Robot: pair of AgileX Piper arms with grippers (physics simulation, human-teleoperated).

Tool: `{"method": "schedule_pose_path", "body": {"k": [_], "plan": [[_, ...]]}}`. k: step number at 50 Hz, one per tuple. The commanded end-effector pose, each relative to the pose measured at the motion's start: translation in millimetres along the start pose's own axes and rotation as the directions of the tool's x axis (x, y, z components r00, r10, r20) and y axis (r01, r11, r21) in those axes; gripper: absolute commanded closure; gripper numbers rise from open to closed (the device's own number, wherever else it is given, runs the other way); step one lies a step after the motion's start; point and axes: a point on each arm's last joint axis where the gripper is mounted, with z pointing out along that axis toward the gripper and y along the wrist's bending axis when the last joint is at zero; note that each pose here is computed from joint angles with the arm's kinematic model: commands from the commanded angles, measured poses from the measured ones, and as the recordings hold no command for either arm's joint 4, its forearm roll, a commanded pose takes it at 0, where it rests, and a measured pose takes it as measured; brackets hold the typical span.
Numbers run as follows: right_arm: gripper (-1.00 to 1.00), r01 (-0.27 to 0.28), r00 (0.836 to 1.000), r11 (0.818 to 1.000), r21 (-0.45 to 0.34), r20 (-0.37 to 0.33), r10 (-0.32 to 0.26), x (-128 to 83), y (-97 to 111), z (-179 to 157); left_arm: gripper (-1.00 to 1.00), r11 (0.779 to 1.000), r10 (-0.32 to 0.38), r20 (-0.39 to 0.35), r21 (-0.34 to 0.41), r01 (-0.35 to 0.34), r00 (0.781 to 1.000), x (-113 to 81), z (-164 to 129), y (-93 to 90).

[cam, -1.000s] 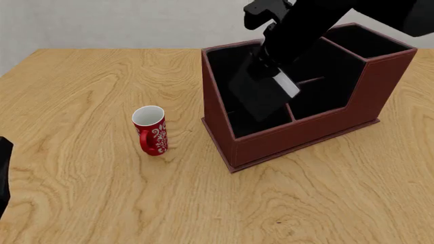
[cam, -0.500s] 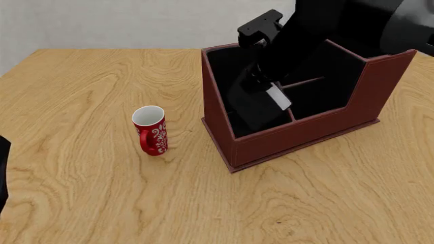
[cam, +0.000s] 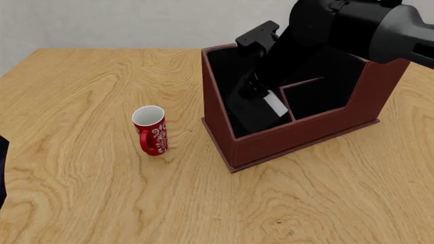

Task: Pick up the book and place it in the left compartment of the caddy.

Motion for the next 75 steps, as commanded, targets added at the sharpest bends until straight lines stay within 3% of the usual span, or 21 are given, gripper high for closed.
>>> {"method": "schedule_pose_path", "body": {"k": [1,11,12,40,55,75], "plan": [[1.00,-0.021,1.000,1.000,0.008,0.012,0.021,0,-3,-2,-1.00,1.000,0.000,0.000,0.002,0.000,1.000,-1.3,0,-0.1],[1.00,-0.022,1.000,1.000,0.012,0.016,0.022,-2,-5,-5,-1.00,1.000,-0.001,0.000,0.004,0.001,1.000,-2.1,0,-0.1],[-1.00,-0.019,1.000,1.000,0.009,0.007,0.019,0,-4,-3,-1.00,1.000,-0.001,0.000,0.004,0.001,1.000,-2.4,0,-0.1],[-1.00,-0.006,1.000,1.000,0.015,0.007,0.006,-4,-9,-11,-1.00,1.000,-0.007,0.001,0.002,0.007,1.000,-1.6,0,0.0],[-1.00,0.012,0.997,0.998,0.055,0.077,-0.016,-25,-26,-76,-1.00,1.000,-0.005,0.008,0.012,0.005,1.000,-1.6,0,-0.5],[-1.00,0.012,0.985,0.998,0.054,0.169,-0.021,-14,-7,-131,-1.00,1.000,-0.008,0.016,0.021,0.007,1.000,-5.2,0,-0.8]]}}
